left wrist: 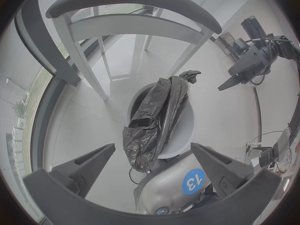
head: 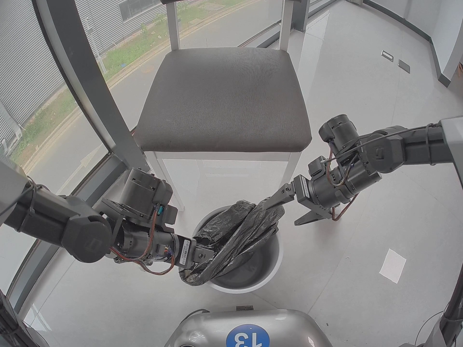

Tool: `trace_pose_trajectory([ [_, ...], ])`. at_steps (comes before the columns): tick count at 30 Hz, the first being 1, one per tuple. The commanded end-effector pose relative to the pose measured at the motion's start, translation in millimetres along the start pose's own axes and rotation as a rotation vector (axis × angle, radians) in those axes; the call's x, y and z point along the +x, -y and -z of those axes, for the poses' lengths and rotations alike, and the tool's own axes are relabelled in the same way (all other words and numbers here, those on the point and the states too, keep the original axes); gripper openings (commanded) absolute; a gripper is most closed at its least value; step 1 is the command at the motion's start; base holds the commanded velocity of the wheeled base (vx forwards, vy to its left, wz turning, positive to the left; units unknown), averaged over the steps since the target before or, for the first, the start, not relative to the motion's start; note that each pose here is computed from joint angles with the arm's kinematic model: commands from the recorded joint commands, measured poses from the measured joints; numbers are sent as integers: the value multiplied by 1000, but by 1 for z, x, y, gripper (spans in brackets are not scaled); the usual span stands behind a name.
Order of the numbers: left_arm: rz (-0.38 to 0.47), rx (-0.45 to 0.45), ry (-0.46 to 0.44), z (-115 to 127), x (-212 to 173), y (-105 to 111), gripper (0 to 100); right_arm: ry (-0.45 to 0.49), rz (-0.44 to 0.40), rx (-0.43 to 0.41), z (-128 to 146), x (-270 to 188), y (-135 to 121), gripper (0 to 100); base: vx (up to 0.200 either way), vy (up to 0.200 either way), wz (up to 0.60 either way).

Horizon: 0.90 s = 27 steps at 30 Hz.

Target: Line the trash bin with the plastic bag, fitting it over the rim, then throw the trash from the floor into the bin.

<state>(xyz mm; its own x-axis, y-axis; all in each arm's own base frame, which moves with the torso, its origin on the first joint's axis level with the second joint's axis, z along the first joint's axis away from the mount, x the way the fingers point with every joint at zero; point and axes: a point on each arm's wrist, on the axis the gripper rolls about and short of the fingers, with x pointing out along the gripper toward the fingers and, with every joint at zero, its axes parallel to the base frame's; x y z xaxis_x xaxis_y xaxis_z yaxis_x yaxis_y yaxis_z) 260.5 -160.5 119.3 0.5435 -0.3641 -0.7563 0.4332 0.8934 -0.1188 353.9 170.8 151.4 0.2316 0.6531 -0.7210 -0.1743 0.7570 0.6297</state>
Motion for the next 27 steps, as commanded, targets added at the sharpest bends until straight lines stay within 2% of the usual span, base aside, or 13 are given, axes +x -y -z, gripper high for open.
trace_pose_trajectory([
  [1, 24, 26, -15, 4, 4, 11, 100, 16, -4, -42, 18, -24, -9, 100, 0, 0, 0],
  [5, 34, 39, -23, 5, 6, 15, 100, 6, 60, -57, 33, -23, 1, 100, 0, 0, 0],
  [6, 43, 48, -14, 4, 5, 19, 100, 32, 91, -82, 45, -27, 2, 100, 0, 0, 0],
  [8, 44, 48, -9, 3, 4, 19, 100, 44, 91, -90, 48, -29, 2, 100, 0, 0, 0],
  [9, 50, 48, 23, -5, 2, 21, 100, 82, 82, -115, 62, -40, 1, 100, 0, 0, 0],
  [11, 50, 48, 23, -5, 2, 21, 100, 82, 82, -115, 62, -40, 1, 100, 0, 0, 0],
  [12, 55, 53, 41, -11, 2, 23, 100, 91, 80, -136, 76, -48, 5, 100, 0, 0, 0],
  [20, 80, 90, 63, -16, -1, 33, 100, 77, 122, -107, 115, -69, 19, 100, 0, 0, 0],
  [27, 94, 112, 26, -4, 6, 38, 100, 117, 136, -108, 129, -86, 17, 100, 0, 0, 0],
])
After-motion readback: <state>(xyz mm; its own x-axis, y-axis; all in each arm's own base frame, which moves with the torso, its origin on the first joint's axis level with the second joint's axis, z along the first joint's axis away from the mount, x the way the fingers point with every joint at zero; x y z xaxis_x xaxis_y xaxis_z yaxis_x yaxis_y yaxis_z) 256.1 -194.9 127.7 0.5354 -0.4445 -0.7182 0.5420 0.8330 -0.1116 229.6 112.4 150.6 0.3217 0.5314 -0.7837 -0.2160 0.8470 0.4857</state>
